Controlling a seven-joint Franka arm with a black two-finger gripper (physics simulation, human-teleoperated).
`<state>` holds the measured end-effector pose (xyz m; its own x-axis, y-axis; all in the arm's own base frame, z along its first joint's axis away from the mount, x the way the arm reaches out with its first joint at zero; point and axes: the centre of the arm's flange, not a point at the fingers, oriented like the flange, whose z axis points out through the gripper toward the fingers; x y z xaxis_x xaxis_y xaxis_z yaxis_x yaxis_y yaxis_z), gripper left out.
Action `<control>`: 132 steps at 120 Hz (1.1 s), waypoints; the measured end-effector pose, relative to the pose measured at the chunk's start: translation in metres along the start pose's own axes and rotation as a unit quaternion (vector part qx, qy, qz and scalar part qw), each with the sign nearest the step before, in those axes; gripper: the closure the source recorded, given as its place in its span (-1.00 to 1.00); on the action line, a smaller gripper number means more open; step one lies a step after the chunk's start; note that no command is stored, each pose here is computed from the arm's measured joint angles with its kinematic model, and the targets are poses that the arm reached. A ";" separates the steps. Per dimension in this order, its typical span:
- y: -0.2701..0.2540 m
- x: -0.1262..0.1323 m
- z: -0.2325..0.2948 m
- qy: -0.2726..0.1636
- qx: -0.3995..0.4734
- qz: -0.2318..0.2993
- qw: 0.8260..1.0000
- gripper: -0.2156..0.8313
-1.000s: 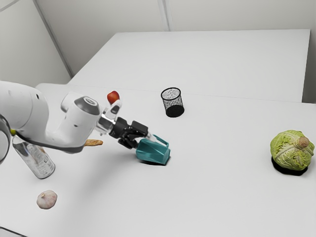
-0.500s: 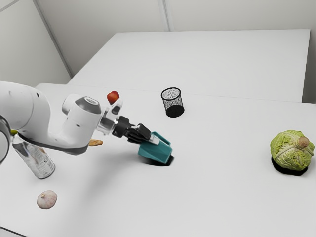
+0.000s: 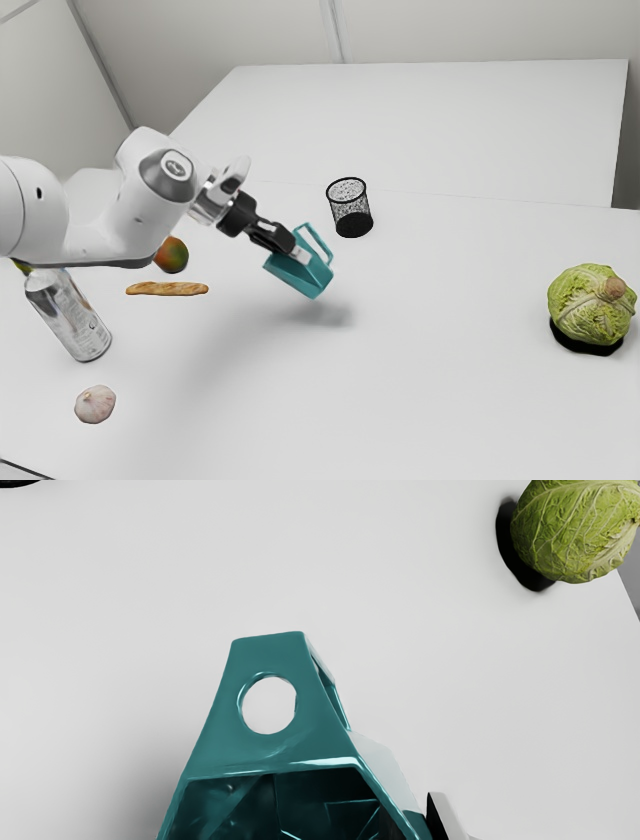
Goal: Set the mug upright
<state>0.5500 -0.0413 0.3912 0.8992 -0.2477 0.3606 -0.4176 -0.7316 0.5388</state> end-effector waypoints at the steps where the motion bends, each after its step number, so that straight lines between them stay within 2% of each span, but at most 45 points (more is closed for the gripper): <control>1: 0.001 0.000 -0.001 -0.003 0.004 0.002 1.000 0.88; 21: 0.008 0.008 -0.024 -0.062 0.078 0.027 0.995 0.90; 39: 0.014 0.006 -0.039 -0.110 0.142 0.025 0.983 0.90; 78: 0.020 -0.009 -0.039 -0.168 0.249 -0.009 0.954 0.90; 109: 0.016 -0.040 -0.027 -0.153 0.296 -0.044 0.942 0.89; 132: 0.010 -0.045 -0.021 -0.119 0.328 -0.046 0.936 0.88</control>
<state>0.5031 -0.0239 0.3963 0.9637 -0.2415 0.1138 -0.2368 -0.9701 -0.0528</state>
